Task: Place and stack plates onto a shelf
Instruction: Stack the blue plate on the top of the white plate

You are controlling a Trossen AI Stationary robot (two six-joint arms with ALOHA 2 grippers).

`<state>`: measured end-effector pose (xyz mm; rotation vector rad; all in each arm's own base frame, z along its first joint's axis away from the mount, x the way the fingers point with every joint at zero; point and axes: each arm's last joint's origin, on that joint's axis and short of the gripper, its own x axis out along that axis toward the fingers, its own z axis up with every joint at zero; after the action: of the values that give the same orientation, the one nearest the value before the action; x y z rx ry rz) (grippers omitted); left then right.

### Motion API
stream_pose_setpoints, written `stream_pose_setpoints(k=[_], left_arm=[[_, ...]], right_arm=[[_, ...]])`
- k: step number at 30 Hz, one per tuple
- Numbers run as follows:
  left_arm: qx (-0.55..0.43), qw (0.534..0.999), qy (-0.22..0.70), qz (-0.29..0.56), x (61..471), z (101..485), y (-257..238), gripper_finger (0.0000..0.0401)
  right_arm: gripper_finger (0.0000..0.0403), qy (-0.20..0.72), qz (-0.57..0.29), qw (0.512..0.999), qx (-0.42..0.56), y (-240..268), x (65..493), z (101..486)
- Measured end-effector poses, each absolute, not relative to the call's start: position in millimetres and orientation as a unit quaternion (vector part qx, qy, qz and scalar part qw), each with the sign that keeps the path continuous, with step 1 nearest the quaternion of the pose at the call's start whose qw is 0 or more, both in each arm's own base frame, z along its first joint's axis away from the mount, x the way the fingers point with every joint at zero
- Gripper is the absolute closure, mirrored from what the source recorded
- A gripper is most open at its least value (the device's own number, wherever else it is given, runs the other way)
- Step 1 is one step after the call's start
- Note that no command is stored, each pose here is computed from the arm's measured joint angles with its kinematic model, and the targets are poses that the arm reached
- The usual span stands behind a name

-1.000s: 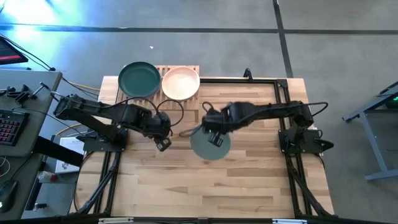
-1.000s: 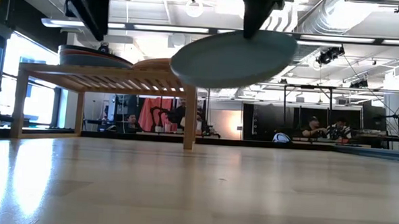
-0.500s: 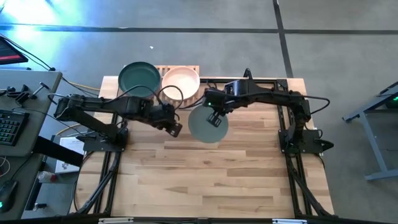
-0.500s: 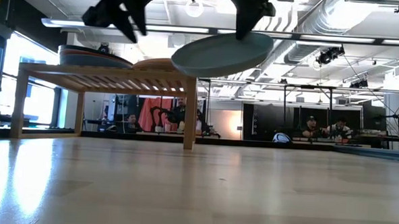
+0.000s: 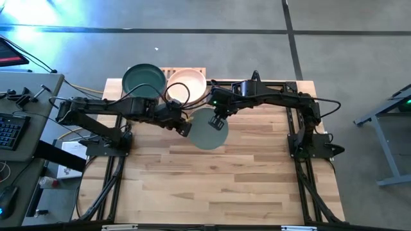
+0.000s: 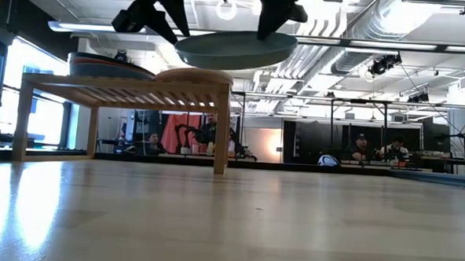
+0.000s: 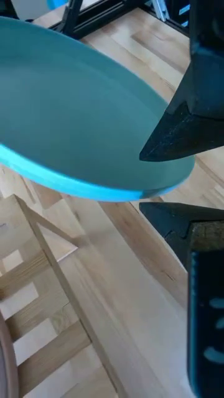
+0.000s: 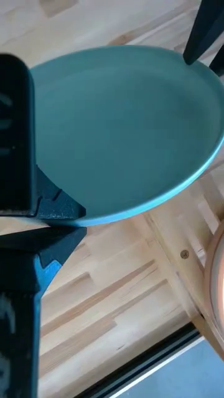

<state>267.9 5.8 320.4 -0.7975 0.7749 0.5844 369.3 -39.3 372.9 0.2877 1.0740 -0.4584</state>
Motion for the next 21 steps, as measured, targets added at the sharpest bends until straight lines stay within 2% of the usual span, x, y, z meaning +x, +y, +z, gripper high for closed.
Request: stream_pose_setpoints(k=[12,21], left_arm=[[-0.366,0.812,0.364,0.272,267.8,320.4,6.9,0.0316],[-0.347,0.819,0.376,0.258,267.4,320.0,6.6,0.0366]], right_arm=[[0.0403,0.499,-0.196,0.833,0.138,-38.6,371.7,373.8],[0.0403,0.496,-0.193,0.835,0.139,-38.4,372.4,374.2]])
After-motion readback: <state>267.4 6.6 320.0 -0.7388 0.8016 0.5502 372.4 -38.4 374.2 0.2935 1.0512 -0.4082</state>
